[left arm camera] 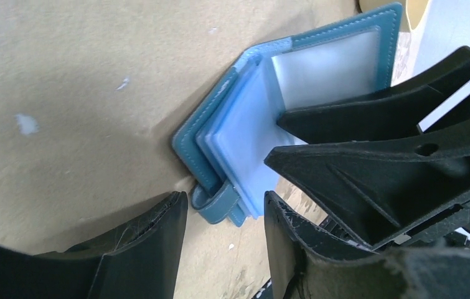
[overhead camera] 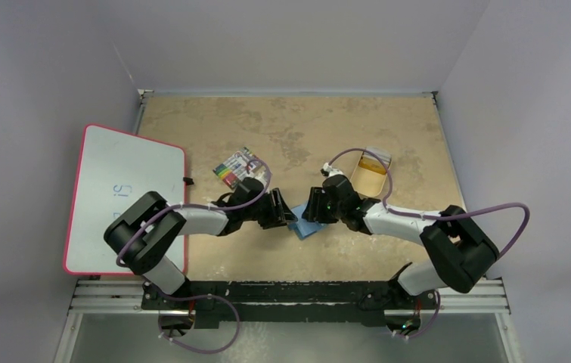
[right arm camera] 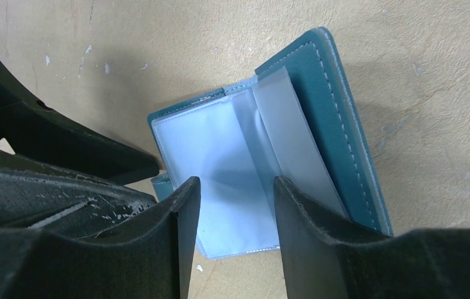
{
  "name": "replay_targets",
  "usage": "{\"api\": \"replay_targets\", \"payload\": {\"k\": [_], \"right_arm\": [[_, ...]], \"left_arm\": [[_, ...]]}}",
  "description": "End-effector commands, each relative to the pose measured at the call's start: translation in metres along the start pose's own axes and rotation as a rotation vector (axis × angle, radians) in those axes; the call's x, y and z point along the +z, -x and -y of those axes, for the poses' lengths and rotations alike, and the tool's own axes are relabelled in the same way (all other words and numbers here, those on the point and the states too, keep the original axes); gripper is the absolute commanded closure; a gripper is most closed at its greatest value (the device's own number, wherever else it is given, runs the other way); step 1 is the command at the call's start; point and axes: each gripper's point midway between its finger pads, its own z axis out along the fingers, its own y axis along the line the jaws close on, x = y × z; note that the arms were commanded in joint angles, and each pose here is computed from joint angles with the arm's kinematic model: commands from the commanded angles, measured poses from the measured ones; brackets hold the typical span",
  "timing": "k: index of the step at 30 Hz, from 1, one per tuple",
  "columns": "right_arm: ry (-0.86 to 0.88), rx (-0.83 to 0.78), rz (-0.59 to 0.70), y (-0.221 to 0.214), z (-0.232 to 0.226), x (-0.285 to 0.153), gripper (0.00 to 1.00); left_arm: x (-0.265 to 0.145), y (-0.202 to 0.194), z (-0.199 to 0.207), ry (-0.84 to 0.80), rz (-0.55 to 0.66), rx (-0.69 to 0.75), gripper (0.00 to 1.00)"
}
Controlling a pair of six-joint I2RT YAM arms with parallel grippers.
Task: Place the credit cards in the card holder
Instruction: Open the card holder at the center of the board.
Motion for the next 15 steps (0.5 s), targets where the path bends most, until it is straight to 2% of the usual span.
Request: {"api": "replay_targets", "payload": {"k": [1, 6, 15], "right_arm": [[-0.025, 0.01, -0.031, -0.014, 0.01, 0.002, 0.5], [-0.019, 0.017, -0.037, -0.018, 0.011, 0.002, 0.5], [-0.01, 0.033, -0.052, -0.024, 0.012, 0.003, 0.51]], "left_arm": [[0.006, 0.015, 0.036, -0.12, 0.042, 0.102, 0.53], [0.007, 0.019, 0.045, -0.15, 0.053, 0.138, 0.53], [0.008, 0.001, 0.053, -0.197, -0.01, 0.177, 0.55]]}}
